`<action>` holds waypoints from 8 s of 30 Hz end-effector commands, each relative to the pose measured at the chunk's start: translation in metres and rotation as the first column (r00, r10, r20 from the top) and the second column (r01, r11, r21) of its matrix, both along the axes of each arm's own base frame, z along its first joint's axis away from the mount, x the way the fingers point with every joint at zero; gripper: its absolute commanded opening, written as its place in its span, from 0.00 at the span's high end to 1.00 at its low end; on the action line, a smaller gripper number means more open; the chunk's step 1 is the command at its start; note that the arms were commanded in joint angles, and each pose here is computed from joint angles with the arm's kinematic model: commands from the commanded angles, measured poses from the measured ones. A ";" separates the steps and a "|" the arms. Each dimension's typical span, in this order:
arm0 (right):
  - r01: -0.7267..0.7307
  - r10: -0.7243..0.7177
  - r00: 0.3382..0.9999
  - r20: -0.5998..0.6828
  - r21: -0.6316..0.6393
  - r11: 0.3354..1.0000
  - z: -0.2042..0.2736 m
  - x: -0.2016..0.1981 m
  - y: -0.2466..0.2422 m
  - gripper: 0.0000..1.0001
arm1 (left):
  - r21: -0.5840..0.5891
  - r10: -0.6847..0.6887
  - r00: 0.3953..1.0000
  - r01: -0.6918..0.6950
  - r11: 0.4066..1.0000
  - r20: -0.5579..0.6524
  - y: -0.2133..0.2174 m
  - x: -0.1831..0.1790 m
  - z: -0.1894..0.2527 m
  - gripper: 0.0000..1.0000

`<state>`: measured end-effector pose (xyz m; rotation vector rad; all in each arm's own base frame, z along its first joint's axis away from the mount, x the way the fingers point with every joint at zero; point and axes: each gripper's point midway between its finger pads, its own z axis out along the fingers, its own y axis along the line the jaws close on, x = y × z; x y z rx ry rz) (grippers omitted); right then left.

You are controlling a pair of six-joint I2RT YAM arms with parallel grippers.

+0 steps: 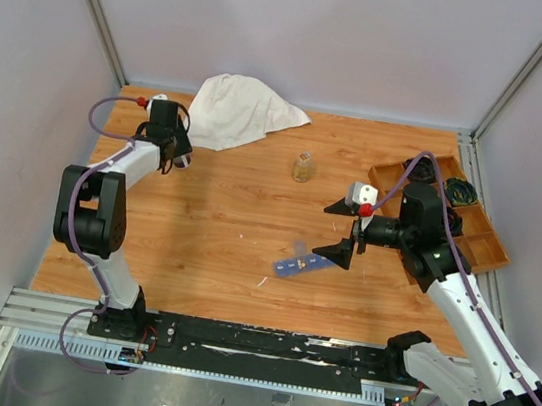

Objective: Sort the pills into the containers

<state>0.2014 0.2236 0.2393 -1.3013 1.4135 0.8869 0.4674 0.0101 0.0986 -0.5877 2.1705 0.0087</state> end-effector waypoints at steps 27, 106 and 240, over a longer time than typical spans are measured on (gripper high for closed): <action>-0.336 0.392 0.850 0.352 -0.211 0.918 -0.039 -0.037 -0.020 0.02 | 0.206 -0.733 0.275 0.846 0.492 0.622 -0.249 -0.182 0.154 0.01; -0.361 0.414 0.908 -0.072 -0.638 0.680 -0.233 0.040 -0.054 0.56 | -0.304 -0.790 0.457 0.885 0.354 0.410 -0.373 -0.187 -0.045 0.60; 0.455 -0.402 0.881 0.250 -0.211 0.865 0.053 0.093 -0.103 0.02 | 0.091 -0.574 0.224 0.878 0.469 0.788 -0.257 -0.254 0.264 0.01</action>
